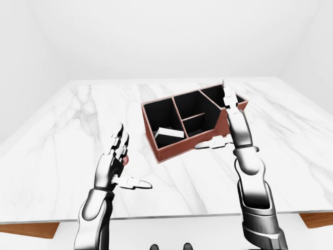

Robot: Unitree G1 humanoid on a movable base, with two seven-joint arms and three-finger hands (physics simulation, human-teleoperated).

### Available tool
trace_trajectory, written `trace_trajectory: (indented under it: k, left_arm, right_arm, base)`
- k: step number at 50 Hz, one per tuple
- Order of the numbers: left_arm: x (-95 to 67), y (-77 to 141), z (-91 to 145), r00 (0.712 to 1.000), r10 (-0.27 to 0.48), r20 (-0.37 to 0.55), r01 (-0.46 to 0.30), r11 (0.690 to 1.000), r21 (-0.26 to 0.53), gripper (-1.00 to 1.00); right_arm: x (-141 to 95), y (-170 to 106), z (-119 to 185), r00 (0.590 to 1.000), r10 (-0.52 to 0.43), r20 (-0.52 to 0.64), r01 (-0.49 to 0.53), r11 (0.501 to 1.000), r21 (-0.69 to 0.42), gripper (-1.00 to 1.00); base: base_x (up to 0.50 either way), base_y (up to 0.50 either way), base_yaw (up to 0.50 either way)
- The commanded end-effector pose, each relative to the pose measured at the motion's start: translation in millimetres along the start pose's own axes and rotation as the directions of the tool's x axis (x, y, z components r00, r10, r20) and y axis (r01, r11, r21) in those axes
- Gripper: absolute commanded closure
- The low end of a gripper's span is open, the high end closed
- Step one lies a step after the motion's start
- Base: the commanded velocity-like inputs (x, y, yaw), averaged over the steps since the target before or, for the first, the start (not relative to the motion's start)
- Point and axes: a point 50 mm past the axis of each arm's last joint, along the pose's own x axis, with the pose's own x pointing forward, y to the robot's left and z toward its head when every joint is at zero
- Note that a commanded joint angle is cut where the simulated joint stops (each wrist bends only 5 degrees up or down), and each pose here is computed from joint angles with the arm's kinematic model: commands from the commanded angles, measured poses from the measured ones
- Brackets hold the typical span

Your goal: Pick up the book and place it in the left compartment of the caddy.

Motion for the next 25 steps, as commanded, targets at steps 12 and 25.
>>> trace_trajectory:
  k: [12, 25]
  left_arm:
    - [-40.7, -9.7, 33.1, 0.984, -0.061, 0.169, 0.066, 0.998, -0.021, -1.0]
    - [-52.5, -15.8, 40.2, 0.97, -0.095, 0.224, 0.102, 0.994, -0.023, -1.0]
  right_arm:
    - [-108.5, -24.2, 1.4, 0.983, -0.088, -0.16, 0.104, 0.99, 0.095, -1.0]
    - [-122.8, -20.2, -3.1, 0.986, -0.096, -0.135, 0.11, 0.989, 0.094, -1.0]
  base:
    - [0.0, 0.0, 0.0]
    - [0.0, 0.0, 0.0]
